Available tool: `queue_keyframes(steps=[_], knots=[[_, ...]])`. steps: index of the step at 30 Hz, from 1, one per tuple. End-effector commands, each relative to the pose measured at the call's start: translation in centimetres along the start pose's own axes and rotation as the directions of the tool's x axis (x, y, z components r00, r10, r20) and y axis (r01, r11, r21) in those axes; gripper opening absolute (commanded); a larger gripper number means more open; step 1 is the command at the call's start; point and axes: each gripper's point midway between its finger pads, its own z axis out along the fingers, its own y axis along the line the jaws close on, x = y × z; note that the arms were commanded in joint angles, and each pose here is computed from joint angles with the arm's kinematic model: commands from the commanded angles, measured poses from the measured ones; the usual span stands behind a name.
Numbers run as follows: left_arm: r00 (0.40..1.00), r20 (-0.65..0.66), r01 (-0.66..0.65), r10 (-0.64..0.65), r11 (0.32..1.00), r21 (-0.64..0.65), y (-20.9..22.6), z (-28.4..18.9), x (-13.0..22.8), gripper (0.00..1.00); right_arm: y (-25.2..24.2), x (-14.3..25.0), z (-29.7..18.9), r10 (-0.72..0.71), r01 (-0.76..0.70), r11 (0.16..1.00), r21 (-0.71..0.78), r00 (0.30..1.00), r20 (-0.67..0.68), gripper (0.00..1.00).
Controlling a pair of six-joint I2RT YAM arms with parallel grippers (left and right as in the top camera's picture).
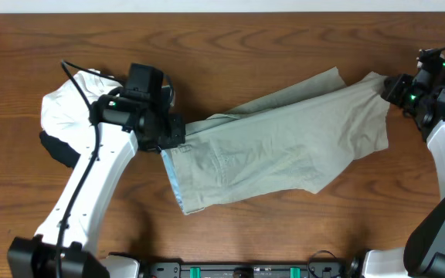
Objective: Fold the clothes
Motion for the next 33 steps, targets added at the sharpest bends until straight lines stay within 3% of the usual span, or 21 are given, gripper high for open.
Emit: queue_keyframes(steps=[1, 10, 21, 22, 23, 25, 26, 28, 33], knots=[[0.998, -0.007, 0.058, -0.060, 0.982, -0.178, 3.7, 2.4, 0.0, 0.06, -0.2, -1.0, -0.2, -0.012, 0.012, 1.000, 0.016, 1.000, 0.024, 0.01], [0.998, -0.023, 0.043, -0.052, 0.952, -0.302, 6.2, 6.8, -1.7, 0.07, -0.2, -1.0, -0.2, -0.013, 0.013, 1.000, 0.017, 1.000, 0.023, 0.01], [0.992, -0.107, 0.023, -0.073, 0.911, -0.411, 8.7, 9.9, -0.6, 0.06, -0.2, -1.0, -0.2, -0.013, 0.013, 1.000, 0.017, 1.000, 0.024, 0.01], [0.991, -0.114, 0.021, -0.075, 0.910, -0.414, 8.8, 10.1, -0.5, 0.06, -0.2, -1.0, -0.2, -0.013, 0.013, 1.000, 0.017, 1.000, 0.024, 0.05], [0.990, -0.120, 0.020, -0.077, 0.909, -0.416, 8.8, 10.3, -0.4, 0.06, -0.2, -1.0, -0.2, -0.014, 0.013, 1.000, 0.017, 1.000, 0.024, 0.20], [0.989, -0.127, 0.018, -0.079, 0.908, -0.418, 8.9, 10.5, -0.3, 0.06, -0.2, -1.0, -0.2, -0.013, 0.013, 1.000, 0.017, 1.000, 0.024, 0.59], [0.989, -0.128, 0.018, -0.079, 0.908, -0.418, 8.9, 10.5, -0.3, 0.06, -0.2, -0.9, -0.2, -0.013, 0.012, 1.000, 0.017, 1.000, 0.023, 0.67], [0.989, -0.127, 0.018, -0.079, 0.908, -0.418, 8.9, 10.5, -0.3, 0.06, -0.2, -0.8, -0.1, -0.010, 0.010, 1.000, 0.018, 1.000, 0.016, 0.69], [0.987, -0.139, 0.016, -0.082, 0.906, -0.422, 9.0, 10.4, 0.0, 0.07, 0.4, 0.8, -0.1, 0.012, -0.013, 1.000, -0.020, 0.999, -0.050, 0.54]])
